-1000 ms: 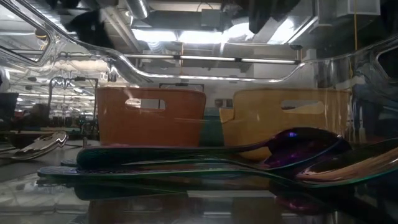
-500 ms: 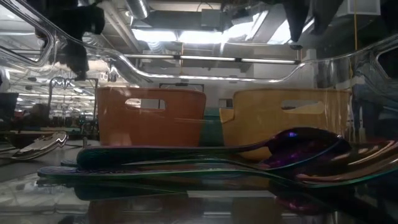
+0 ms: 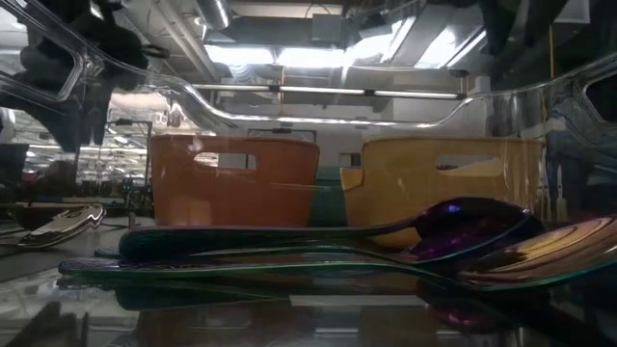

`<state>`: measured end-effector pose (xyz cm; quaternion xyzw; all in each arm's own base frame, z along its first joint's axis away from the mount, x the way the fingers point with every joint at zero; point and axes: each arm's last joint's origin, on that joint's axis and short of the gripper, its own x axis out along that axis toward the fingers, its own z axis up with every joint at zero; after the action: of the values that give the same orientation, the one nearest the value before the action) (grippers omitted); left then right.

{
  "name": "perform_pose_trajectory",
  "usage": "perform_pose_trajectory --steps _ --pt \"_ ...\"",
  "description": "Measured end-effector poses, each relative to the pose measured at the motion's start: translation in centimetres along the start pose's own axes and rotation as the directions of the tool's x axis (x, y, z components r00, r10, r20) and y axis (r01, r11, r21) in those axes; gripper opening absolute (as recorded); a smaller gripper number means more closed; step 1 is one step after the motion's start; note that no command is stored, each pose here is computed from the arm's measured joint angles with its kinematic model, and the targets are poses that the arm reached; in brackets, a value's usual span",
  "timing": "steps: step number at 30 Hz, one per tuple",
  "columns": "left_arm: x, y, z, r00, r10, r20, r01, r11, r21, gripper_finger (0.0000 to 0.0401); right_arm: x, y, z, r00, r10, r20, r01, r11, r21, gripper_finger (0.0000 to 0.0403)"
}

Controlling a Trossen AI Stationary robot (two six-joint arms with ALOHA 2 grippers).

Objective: Sort silverware by color (type)
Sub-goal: Put the orange spoon into the orange bin

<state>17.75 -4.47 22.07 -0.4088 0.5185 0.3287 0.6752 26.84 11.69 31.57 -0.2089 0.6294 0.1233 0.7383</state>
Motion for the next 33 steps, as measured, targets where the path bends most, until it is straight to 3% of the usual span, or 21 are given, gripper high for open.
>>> perform_pose_trajectory --steps 8,13,20,33 --pt "2.2 -1.0 -1.3 0.991 0.106 -0.082 -0.108 0.994 -0.014 0.0137 0.7 0.3 -3.4 1.0 0.0 0.008 -0.001 0.995 0.105 0.0129" --pt "3.6 -1.7 -2.0 0.983 0.159 -0.095 -0.163 0.986 -0.037 0.0137 1.3 0.5 -4.8 1.0 -0.005 -0.004 0.006 0.994 0.107 0.0129" --pt "5.4 -2.7 -2.6 0.982 0.165 -0.096 -0.169 0.985 -0.03 0.0137 2.3 0.6 -5.8 1.0 -0.019 0.001 0.019 0.994 0.108 0.0129" --pt "8.1 -3.0 -2.9 0.957 0.271 -0.1 -0.275 0.961 -0.025 0.0137 2.7 0.7 -5.9 0.999 -0.02 0.027 0.017 0.994 0.112 0.0129"
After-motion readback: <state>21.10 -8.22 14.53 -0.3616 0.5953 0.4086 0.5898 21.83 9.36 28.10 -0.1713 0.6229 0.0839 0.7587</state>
